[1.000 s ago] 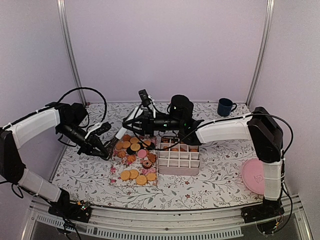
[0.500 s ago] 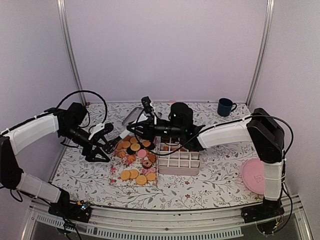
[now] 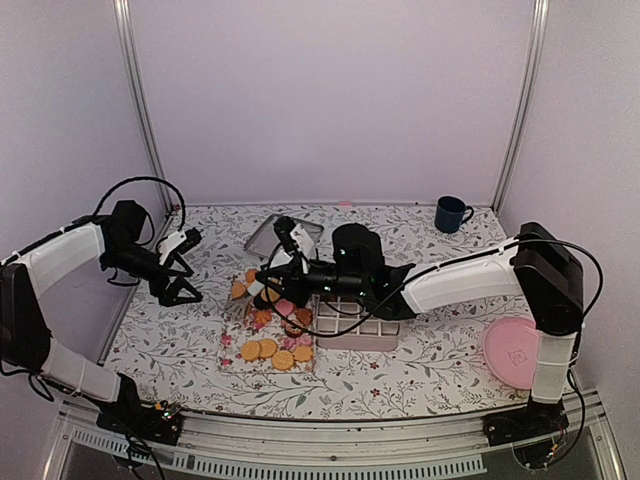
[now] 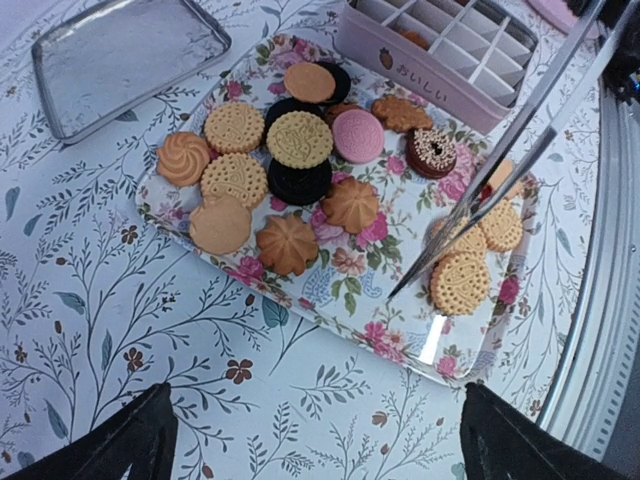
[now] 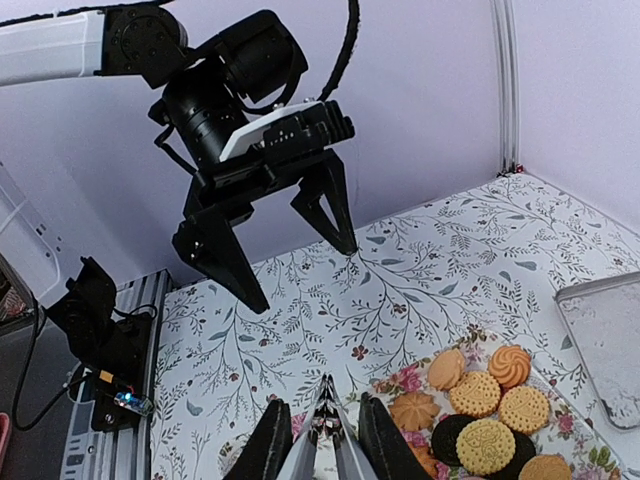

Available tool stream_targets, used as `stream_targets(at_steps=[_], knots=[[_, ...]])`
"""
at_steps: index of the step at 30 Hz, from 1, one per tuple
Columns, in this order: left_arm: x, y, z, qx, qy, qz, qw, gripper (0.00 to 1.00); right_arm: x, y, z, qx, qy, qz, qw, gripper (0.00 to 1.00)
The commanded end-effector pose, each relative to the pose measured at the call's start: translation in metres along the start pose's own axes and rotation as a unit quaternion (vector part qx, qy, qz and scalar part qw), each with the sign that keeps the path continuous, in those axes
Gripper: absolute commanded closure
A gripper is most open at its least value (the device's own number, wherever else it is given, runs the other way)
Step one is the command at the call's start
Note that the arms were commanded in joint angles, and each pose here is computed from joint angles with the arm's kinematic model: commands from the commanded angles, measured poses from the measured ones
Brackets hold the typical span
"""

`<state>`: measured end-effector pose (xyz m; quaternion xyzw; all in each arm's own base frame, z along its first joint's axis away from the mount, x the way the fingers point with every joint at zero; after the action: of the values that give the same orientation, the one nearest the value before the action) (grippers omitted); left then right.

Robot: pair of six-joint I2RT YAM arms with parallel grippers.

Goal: Pack the cookies
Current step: Pick up the fake cookies from the plate.

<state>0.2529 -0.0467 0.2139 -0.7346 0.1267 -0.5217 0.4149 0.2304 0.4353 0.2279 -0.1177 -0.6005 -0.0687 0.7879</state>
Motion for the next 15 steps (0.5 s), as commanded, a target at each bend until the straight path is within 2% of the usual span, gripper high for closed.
stream_targets(at_steps=[1,12,15], knots=[[-0.005,0.002,0.004,0.012,0.0,0.007,1.0,0.01,0.02,-0.013,0.01,-0.024,-0.02,-0.028,0.999,0.85],[-0.008,0.003,0.003,0.009,-0.006,0.005,1.0,0.01,0.012,-0.01,0.027,-0.098,-0.065,-0.009,0.993,0.82],[-0.008,0.002,0.003,0.011,-0.005,0.005,1.0,0.01,0.006,-0.008,0.029,-0.105,-0.065,0.0,0.992,0.75]])
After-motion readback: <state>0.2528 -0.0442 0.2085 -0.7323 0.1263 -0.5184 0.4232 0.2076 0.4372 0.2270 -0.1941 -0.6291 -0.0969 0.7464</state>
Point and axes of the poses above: each gripper's point midway between its finger pads, its own y axis out along the fingers, its own z axis along the line the jaws close on, x = y × z, the point moved 10 cm from there along -y, back along the fingers, and after that the axes turned 3 degrees about y, right-handed, at the moved point
